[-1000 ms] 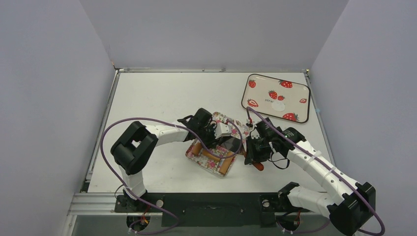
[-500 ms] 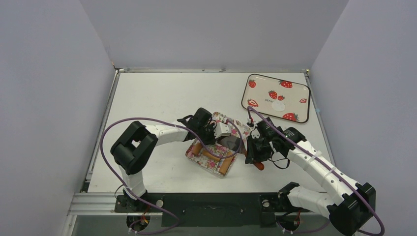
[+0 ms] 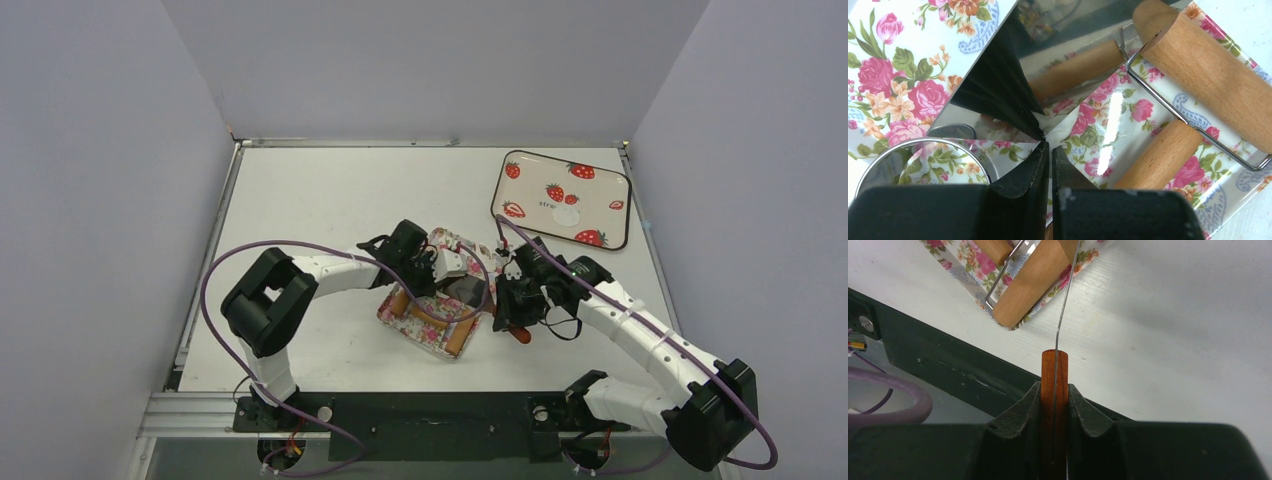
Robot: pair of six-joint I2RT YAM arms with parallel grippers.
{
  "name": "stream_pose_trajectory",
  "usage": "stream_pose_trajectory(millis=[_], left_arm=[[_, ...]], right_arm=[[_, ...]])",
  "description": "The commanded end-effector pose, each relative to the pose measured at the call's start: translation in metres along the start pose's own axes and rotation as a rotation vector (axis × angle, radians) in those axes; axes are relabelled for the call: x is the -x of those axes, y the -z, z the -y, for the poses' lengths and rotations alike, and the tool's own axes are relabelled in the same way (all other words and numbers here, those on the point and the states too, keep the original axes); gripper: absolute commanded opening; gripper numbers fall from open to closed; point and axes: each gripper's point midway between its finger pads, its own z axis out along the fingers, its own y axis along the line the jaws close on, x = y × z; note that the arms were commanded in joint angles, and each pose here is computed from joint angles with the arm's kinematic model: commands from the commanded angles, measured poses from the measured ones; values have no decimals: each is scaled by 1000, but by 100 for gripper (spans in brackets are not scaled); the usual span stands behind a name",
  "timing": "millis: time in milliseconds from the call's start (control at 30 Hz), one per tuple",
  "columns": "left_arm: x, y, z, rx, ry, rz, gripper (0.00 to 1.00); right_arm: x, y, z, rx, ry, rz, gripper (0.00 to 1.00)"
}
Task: Roll out the dumpling wrappers from the dough
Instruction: Remove the dumpling wrapper from the work surface.
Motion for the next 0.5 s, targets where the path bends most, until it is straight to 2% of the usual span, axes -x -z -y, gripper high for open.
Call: stream_pose_trajectory(millis=[0,267,467], left_arm=[[31,15,1,-13,29,96,0],[52,34,-31,48,141,154,0],[57,44,-28,29,153,166,0]], right_arm=[[5,-5,-2,5,8,31,0],[-32,-10,10,-36,-2,-58,0],[-37,-10,15,-63,24,-83,0]])
